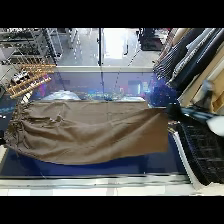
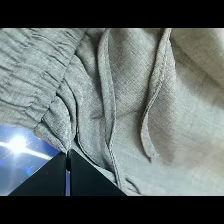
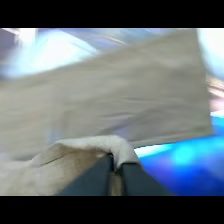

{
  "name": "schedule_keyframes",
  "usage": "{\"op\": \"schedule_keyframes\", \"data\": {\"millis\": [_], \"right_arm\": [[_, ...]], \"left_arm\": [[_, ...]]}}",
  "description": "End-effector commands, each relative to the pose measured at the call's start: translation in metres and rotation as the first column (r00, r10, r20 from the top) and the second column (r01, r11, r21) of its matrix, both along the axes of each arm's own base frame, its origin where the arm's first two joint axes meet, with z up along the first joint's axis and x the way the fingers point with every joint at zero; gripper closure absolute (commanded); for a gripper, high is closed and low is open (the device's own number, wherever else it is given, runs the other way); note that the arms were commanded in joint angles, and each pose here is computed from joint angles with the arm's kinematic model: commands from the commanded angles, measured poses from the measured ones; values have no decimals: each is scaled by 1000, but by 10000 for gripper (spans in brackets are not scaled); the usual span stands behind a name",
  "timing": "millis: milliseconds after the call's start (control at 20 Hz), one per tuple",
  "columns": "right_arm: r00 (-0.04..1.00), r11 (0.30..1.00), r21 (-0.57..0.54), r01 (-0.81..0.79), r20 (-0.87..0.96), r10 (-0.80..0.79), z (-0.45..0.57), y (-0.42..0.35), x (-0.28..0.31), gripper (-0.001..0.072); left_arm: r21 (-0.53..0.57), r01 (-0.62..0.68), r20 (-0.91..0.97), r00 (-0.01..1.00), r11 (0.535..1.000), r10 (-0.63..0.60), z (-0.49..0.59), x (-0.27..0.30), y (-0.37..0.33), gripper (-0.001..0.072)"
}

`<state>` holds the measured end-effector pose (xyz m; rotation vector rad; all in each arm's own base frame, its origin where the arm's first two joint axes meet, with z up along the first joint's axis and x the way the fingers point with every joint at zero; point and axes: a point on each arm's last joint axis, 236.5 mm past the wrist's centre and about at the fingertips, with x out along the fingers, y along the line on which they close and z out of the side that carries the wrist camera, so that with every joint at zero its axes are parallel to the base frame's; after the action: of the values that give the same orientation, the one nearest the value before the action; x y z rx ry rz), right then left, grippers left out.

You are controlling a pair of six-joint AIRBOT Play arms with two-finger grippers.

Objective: Fold the clothes and pants, and hang the long-sleeved shirts on hangers.

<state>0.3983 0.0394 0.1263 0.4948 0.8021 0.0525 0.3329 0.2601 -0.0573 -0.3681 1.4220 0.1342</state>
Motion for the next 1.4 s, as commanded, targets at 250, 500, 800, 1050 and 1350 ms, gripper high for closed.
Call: {"op": "schedule_keyframes", "data": {"millis": [250, 500, 800, 1050, 1350], "right_arm": [[857, 997, 20, -73, -511, 73, -172, -64, -17, 286], [840, 977, 212, 33, -536, 88, -175, -35, -125, 287], [792, 945, 294, 145, -606, 67, -206, 0, -187, 286], [807, 921, 301, 246, -591, -22, -230, 1, -184, 287], [831, 912, 281, 300, -547, -104, -237, -10, -171, 288]], "left_arm": [[-33, -44, -77, 996, 999, 41, -1, -34, 10, 136], [-146, -256, 73, 960, 955, 269, 9, -36, 38, 246], [-210, -373, 156, 900, 904, 407, -6, -29, 50, 246], [-240, -409, 118, 888, 881, 444, -29, -28, 44, 245], [-362, -456, 212, 809, 813, 548, -26, 10, 45, 245]]}}
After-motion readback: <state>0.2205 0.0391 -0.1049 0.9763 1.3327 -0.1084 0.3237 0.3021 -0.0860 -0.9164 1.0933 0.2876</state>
